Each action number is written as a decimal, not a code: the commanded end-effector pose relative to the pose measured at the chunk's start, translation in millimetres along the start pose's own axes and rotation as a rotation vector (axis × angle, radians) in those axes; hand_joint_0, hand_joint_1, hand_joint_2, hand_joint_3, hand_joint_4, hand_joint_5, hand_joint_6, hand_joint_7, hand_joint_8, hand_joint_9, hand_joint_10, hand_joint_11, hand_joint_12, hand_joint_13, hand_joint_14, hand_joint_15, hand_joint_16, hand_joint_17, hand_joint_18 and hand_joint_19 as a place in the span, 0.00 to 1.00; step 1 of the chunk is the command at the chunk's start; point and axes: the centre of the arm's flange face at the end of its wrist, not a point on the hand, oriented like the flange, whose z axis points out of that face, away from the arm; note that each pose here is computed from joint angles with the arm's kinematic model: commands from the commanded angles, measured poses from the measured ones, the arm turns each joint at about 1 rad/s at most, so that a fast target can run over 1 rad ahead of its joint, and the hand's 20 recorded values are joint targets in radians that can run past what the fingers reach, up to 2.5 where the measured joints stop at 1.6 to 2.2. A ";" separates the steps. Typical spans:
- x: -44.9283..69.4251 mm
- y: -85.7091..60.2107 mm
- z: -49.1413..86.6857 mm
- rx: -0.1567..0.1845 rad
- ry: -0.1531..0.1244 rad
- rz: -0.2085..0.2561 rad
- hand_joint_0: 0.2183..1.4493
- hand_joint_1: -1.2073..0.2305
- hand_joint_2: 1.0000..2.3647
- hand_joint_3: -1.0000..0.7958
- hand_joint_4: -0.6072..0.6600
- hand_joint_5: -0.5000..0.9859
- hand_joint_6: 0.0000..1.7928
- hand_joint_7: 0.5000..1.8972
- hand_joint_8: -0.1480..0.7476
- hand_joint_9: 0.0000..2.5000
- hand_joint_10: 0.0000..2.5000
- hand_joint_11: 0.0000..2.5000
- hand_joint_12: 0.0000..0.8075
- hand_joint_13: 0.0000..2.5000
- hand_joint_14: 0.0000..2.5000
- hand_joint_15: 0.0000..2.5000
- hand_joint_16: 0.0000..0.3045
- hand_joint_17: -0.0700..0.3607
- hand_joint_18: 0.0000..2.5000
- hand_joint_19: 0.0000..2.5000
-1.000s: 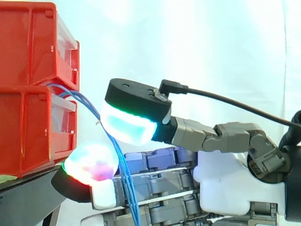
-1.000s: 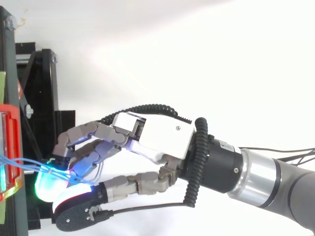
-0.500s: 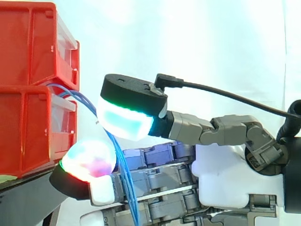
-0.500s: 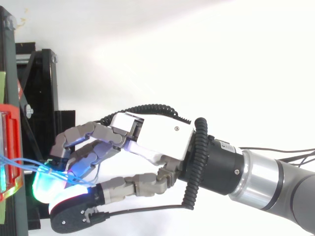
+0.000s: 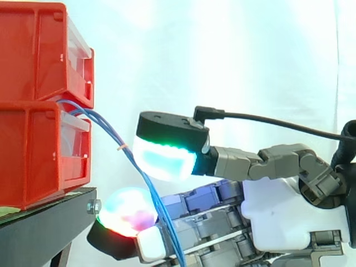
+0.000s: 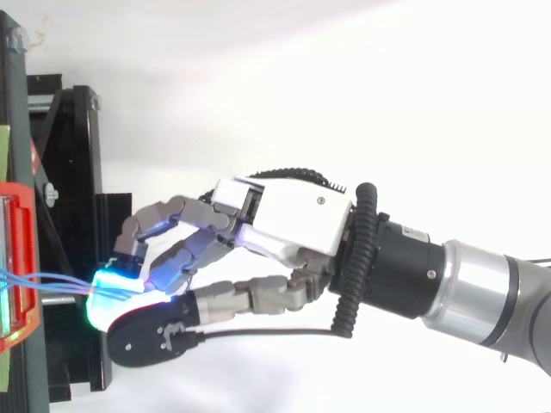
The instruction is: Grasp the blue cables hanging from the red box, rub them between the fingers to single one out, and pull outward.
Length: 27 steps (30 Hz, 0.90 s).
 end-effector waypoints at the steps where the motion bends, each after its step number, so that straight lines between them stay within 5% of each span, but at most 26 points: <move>1: -8.5 0.9 0.5 0.021 0.000 0.013 0.27 0.40 0.00 0.32 0.58 0.26 0.40 0.35 0.41 0.42 0.01 0.26 0.38 0.33 0.01 0.23 0.14 0.38 0.25 0.21; 16: -14.7 22.0 3.9 0.002 0.018 0.022 0.26 0.41 0.00 0.32 0.59 0.28 0.31 0.53 0.41 0.44 0.01 0.26 0.37 0.34 0.01 0.23 0.14 0.38 0.25 0.21; 27: -13.1 32.3 2.2 0.027 0.034 0.011 0.28 0.40 0.01 0.35 0.57 0.28 0.32 0.52 0.40 0.44 0.01 0.26 0.37 0.34 0.01 0.23 0.14 0.38 0.25 0.21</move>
